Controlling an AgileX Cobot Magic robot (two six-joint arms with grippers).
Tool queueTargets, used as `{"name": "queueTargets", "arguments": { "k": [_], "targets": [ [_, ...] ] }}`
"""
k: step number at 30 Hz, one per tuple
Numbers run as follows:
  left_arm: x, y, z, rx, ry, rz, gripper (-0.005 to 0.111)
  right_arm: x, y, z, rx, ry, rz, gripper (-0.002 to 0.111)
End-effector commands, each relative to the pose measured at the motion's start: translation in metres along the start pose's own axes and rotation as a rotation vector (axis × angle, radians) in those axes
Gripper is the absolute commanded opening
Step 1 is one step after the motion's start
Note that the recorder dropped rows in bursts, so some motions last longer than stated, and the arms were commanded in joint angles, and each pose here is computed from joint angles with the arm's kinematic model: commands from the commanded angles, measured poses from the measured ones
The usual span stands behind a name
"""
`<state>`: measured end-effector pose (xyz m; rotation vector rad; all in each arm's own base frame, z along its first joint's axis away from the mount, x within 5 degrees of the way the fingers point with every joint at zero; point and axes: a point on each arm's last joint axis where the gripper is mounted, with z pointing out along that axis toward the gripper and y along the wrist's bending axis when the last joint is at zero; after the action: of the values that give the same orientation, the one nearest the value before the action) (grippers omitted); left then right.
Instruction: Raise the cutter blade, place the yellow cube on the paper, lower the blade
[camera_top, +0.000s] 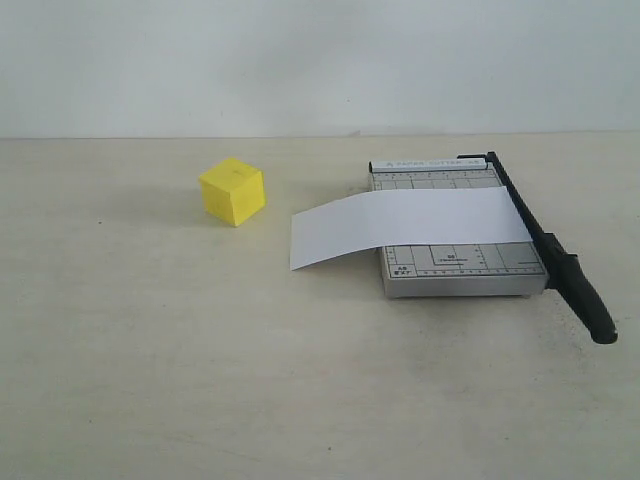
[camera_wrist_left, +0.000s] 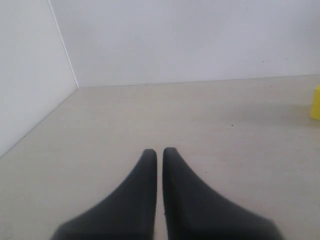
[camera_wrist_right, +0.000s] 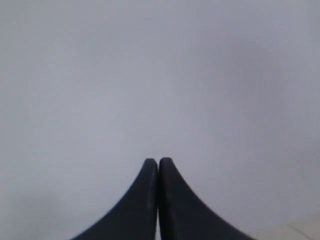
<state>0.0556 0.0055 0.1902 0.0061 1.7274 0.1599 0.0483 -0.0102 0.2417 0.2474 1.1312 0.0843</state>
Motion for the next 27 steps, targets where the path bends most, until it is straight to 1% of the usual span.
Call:
{"name": "queueTargets", "arguments": {
  "k": [1,2,4,5,6,7,8,9,10,11,12,14,15,17,18,19,20,22,23,24,25,26,27],
  "targets": [
    [-0.002,0.000,-0.001,-0.005,-0.015,-0.002,0.004,-0.014,0.001,-0.001,-0.009,-0.156,0.031,0.000],
    [-0.002,0.000,-0.001,-0.005,-0.015,-0.002,0.004,-0.017,0.001,-0.002,-0.012,-0.180,0.049,0.000],
    [-0.002,0.000,-0.001,-0.005,-0.015,-0.002,0.004,-0.020,0.000,-0.002,-0.019,-0.215,0.158,0.000],
    [-0.002,0.000,-0.001,-0.005,-0.015,-0.002,0.004,-0.019,0.000,-0.002,-0.018,-0.206,0.216,0.000],
    [-0.002,0.000,-0.001,-0.005,-0.015,-0.002,0.004,-0.015,0.000,-0.001,-0.012,-0.158,0.228,0.000],
    [-0.002,0.000,-0.001,-0.005,-0.015,-0.002,0.004,-0.014,0.001,0.000,-0.009,-0.104,0.210,0.000],
    [-0.002,0.000,-0.001,-0.005,-0.015,-0.002,0.004,-0.010,0.002,0.006,0.010,0.016,0.162,0.000],
    [-0.002,0.000,-0.001,-0.005,-0.015,-0.002,0.004,-0.003,0.003,0.013,0.029,0.153,0.072,0.000],
    [-0.002,0.000,-0.001,-0.005,-0.015,-0.002,0.004,0.005,0.001,0.019,0.052,0.242,0.051,0.000],
    [-0.002,0.000,-0.001,-0.005,-0.015,-0.002,0.004,0.014,-0.002,0.029,0.092,0.303,0.077,0.000],
    [-0.002,0.000,-0.001,-0.005,-0.015,-0.002,0.004,0.023,-0.005,0.039,0.121,0.359,0.063,0.000],
    [-0.002,0.000,-0.001,-0.005,-0.015,-0.002,0.004,0.038,-0.011,0.056,0.161,0.403,0.010,0.000],
    [-0.002,0.000,-0.001,-0.005,-0.015,-0.002,0.004,0.043,-0.013,0.066,0.168,0.400,-0.041,0.000],
    [-0.002,0.000,-0.001,-0.005,-0.015,-0.002,0.004,0.054,-0.017,0.084,0.158,0.402,-0.175,0.000],
    [-0.002,0.000,-0.001,-0.005,-0.015,-0.002,0.004,0.059,-0.018,0.092,0.160,0.398,-0.200,0.000],
    [-0.002,0.000,-0.001,-0.005,-0.015,-0.002,0.004,0.064,-0.019,0.099,0.159,0.418,-0.195,0.000],
    [-0.002,0.000,-0.001,-0.005,-0.015,-0.002,0.004,0.074,-0.018,0.106,0.149,0.490,-0.180,0.000],
    [-0.002,0.000,-0.001,-0.005,-0.015,-0.002,0.004,0.097,-0.015,0.118,0.086,0.758,-0.201,0.002],
    [-0.003,0.000,-0.001,-0.005,-0.016,-0.002,0.004,0.108,-0.012,0.122,0.037,0.905,-0.237,0.005],
    [-0.003,0.000,-0.001,-0.005,-0.016,-0.002,0.004,0.120,-0.007,0.132,-0.018,1.069,-0.283,0.017],
    [-0.003,0.000,-0.001,-0.005,-0.016,-0.002,0.004,0.123,-0.004,0.136,-0.022,1.085,-0.272,0.025],
    [-0.003,0.000,-0.001,-0.005,-0.016,-0.002,0.004,0.120,0.000,0.147,-0.035,1.049,-0.259,0.042],
    [-0.003,0.000,-0.001,-0.005,-0.016,-0.002,0.004,0.118,0.001,0.151,-0.037,1.032,-0.257,0.048]
  ]
}}
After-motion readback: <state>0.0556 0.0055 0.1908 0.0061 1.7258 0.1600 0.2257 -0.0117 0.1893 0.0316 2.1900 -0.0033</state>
